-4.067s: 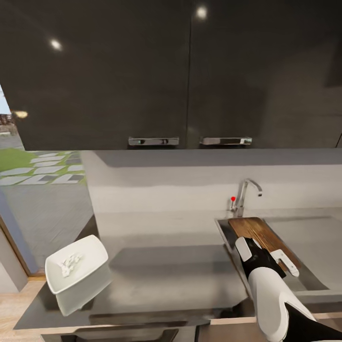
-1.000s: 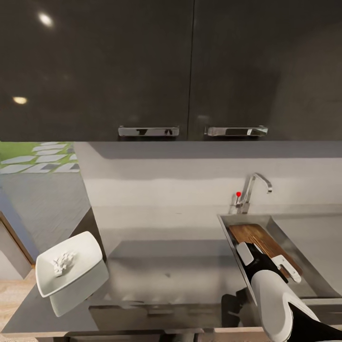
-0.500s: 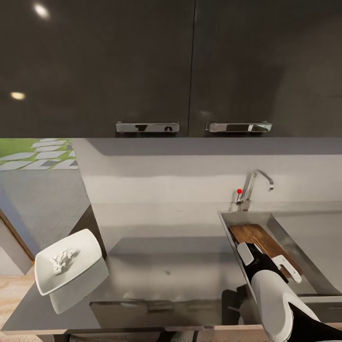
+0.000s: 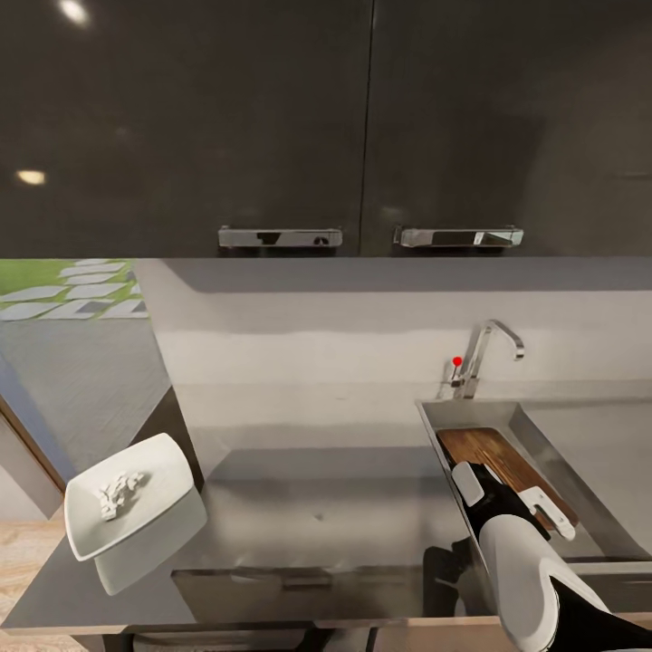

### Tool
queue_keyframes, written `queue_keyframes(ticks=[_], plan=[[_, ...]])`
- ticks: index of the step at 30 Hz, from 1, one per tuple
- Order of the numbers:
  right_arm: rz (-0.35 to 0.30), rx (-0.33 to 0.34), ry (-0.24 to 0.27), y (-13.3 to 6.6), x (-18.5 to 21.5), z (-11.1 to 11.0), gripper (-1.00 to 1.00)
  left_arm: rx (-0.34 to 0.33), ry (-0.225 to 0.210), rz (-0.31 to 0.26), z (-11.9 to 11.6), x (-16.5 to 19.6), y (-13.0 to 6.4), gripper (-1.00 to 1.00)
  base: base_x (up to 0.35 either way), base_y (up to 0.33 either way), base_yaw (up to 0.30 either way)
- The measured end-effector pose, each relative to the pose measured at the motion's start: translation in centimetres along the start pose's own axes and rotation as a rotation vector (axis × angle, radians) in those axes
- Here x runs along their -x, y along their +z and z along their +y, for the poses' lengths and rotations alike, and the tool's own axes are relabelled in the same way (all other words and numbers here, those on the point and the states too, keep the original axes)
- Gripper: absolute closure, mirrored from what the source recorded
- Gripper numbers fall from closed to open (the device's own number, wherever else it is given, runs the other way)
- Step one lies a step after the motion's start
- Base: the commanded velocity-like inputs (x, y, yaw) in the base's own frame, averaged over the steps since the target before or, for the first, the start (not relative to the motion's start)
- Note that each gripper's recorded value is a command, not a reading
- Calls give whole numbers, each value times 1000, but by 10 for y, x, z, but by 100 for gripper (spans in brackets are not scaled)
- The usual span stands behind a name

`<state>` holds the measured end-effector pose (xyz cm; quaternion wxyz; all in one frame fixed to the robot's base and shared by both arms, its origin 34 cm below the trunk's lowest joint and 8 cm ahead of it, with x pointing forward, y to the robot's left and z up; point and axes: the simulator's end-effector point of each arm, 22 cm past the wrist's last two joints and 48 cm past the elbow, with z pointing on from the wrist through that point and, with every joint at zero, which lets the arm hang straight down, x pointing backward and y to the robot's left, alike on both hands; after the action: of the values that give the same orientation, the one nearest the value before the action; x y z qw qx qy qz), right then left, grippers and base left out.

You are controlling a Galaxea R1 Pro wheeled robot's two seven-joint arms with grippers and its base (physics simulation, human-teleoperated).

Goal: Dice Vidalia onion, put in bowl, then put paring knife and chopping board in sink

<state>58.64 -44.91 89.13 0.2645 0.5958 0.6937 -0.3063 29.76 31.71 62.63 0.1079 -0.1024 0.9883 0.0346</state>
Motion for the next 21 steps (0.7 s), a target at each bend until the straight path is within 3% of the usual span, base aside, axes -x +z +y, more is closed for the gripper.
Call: queue_keyframes(ticks=[21], plan=[[2, -13, -17, 6, -8, -1, 100, 4, 2, 21, 2, -9, 2, -100, 0, 0, 0]])
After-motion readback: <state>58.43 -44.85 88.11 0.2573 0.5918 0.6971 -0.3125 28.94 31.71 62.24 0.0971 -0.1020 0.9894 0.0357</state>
